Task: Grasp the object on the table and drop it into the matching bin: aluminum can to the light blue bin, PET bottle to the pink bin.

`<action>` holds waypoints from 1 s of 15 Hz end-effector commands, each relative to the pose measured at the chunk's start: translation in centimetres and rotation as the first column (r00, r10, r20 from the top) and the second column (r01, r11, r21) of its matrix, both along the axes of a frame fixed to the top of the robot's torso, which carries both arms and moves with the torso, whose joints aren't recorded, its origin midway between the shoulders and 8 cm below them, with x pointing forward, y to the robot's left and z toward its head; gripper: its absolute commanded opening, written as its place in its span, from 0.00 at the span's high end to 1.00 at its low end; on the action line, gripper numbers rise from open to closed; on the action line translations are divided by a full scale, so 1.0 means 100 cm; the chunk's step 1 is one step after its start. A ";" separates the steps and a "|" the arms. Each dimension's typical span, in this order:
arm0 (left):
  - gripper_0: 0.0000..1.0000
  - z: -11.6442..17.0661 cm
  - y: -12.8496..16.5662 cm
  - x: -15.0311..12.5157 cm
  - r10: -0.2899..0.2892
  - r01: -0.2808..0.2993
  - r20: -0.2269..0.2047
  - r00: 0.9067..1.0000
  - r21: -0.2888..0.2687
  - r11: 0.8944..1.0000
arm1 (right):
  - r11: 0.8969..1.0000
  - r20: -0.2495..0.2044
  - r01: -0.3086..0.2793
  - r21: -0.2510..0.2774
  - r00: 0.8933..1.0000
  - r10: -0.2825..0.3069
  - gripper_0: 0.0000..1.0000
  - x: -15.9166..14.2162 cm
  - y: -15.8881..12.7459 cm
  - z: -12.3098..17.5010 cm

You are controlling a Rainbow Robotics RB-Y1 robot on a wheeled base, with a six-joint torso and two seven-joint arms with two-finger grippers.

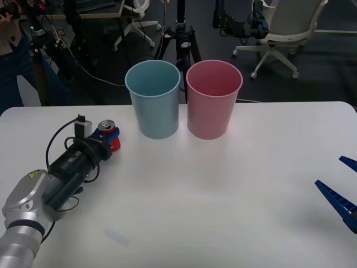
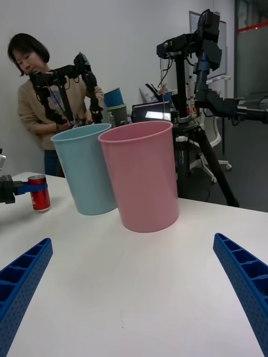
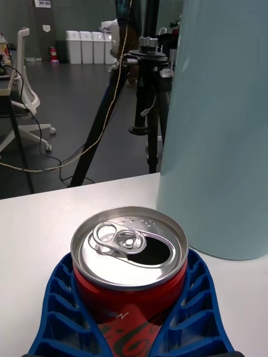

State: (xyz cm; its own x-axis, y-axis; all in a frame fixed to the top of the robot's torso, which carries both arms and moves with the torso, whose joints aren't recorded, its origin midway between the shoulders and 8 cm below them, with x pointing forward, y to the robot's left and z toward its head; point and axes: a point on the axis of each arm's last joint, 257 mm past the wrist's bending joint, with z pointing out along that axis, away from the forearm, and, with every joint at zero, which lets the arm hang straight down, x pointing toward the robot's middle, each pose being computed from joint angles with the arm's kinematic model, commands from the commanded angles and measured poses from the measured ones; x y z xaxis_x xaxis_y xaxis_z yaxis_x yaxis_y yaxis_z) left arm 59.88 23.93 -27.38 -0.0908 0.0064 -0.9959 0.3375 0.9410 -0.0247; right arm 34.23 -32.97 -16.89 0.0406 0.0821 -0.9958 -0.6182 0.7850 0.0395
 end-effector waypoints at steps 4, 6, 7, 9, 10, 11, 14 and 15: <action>1.00 0.011 0.009 -0.016 -0.082 0.082 0.033 0.996 -0.008 0.997 | 1.000 0.000 0.000 0.000 1.000 0.000 0.00 0.000 0.000 0.000; 1.00 0.016 0.020 -0.025 -0.084 0.084 0.050 0.995 0.011 0.996 | 1.000 0.000 0.000 0.000 1.000 0.000 0.00 0.000 0.000 0.000; 1.00 0.021 0.027 -0.035 -0.082 0.081 0.063 0.995 0.020 0.997 | 1.000 0.000 0.000 0.000 1.000 0.000 0.00 0.000 0.000 0.000; 1.00 0.028 0.039 -0.049 -0.074 0.072 0.077 0.994 0.034 0.997 | 1.000 0.000 0.000 0.000 1.000 0.000 0.00 0.000 0.000 0.000; 1.00 0.032 0.042 -0.056 -0.074 0.071 0.085 0.994 0.036 0.997 | 1.000 0.000 0.000 0.000 1.000 0.000 0.00 0.000 0.000 0.000; 1.00 0.038 0.045 -0.065 -0.075 0.071 0.097 0.992 0.041 0.997 | 1.000 0.000 0.000 0.000 1.000 0.000 0.00 0.000 0.000 0.000; 1.00 0.047 0.053 -0.085 -0.075 0.071 0.107 0.991 0.038 0.997 | 1.000 0.000 0.000 0.000 1.000 0.000 0.00 0.000 0.000 0.000; 1.00 0.049 0.054 -0.093 -0.076 0.073 0.106 0.991 0.032 0.997 | 1.000 0.000 0.000 0.000 1.000 0.000 0.00 0.000 0.000 0.000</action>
